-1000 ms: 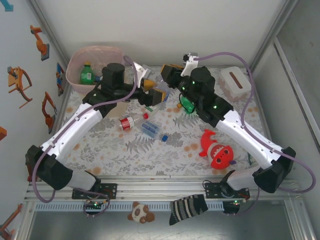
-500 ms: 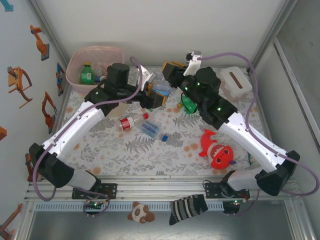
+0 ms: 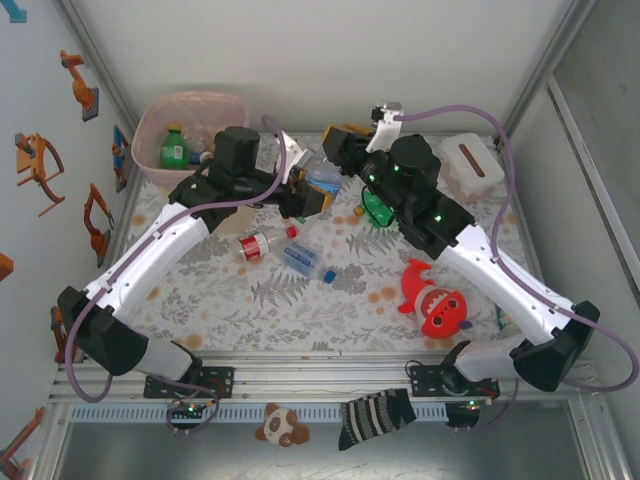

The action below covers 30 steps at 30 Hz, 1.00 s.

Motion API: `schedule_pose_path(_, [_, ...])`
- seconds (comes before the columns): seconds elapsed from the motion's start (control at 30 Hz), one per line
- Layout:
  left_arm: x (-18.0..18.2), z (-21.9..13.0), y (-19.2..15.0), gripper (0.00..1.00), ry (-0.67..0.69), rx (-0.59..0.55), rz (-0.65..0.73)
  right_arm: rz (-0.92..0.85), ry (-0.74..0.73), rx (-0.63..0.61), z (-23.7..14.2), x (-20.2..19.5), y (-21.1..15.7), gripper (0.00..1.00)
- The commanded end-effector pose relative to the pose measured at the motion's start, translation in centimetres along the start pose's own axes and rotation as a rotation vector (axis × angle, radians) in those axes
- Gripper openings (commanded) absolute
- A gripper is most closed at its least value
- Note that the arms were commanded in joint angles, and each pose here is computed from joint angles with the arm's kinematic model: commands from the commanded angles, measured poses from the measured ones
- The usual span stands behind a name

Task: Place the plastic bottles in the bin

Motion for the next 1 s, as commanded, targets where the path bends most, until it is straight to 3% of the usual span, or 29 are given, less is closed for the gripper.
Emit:
schedule_pose_path(0.0, [-1.1,-1.0,1.1,0.47,0.005,-0.033,0.047,-0.004,-0.007,-0.082,-1.4,0.4,3.3,0.52])
schedule_pose_path(0.2, [0.0,-2.2,1.9,0.46,0.068,-0.068,0.043,-0.020,-0.037,-0.082,-2.3,-0.1,3.4,0.65])
schedule_pose_path(0.57, [5.2,-8.2,6.0,0.46,0.322,-0.252,-0.087,-0.082,-0.129,-0.094,-4.5,-1.9,4.0,0.65])
schedule_pose_path(0.97, [14.0,-17.3,10.2,0.39,0.527,-0.603,-0.498,-0.096,-0.155,-0.084,-4.7,-2.3,3.8,0.65])
Point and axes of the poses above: each hand's point on the last joint's axis, 136 mm out from that joint toward the fingers, its own z axis out along the fingers, its own x axis along the line the jaws close on, y = z × x, the point moved 1 cm from there along -z, back along the fingers, and after that the axes turned 14 degrees about -z, right-handed, at the moved point
